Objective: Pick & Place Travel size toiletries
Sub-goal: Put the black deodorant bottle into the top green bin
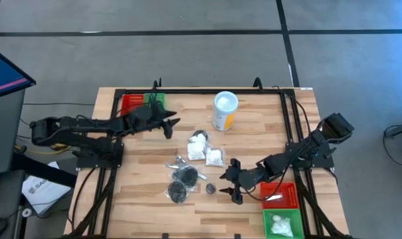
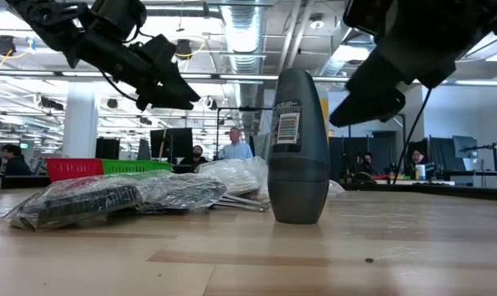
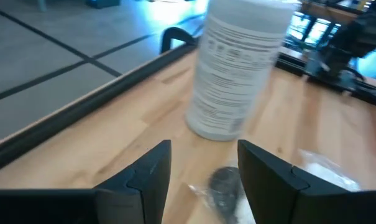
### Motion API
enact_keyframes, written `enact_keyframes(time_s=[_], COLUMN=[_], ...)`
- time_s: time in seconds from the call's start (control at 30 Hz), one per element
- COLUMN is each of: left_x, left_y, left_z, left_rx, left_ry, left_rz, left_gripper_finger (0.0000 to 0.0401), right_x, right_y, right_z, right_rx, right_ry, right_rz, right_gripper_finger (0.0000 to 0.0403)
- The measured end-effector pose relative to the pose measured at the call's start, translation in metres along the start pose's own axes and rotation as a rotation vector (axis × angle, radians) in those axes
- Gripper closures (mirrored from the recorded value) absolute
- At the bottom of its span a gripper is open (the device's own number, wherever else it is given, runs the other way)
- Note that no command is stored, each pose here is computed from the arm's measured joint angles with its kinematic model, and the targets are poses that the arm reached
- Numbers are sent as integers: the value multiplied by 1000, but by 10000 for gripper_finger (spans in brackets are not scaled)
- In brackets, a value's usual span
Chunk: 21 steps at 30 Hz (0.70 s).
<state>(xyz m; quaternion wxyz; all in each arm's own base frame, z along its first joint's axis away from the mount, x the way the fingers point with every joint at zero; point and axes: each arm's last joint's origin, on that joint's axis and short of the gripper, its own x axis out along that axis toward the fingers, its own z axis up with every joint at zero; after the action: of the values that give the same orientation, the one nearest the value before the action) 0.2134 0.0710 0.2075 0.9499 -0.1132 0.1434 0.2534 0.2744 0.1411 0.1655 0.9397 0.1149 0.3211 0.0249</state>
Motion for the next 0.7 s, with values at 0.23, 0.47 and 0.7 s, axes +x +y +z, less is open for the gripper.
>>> enact_keyframes(time_s=[0.23,0.47,0.7], left_x=[-4,-7,-9], left_y=[-18,-29,-36], left_z=[-4,-7,-8], left_rx=[20,19,27], left_ry=[12,19,21], left_rz=[-77,-125,-155], left_gripper_finger=[226,226,226], right_x=[0,0,0], right_y=[2,5,5], right_z=[3,9,12], right_rx=[-2,-13,-10], right_ry=[-27,-84,-109], right_rz=[25,59,68], right_gripper_finger=[147,147,147])
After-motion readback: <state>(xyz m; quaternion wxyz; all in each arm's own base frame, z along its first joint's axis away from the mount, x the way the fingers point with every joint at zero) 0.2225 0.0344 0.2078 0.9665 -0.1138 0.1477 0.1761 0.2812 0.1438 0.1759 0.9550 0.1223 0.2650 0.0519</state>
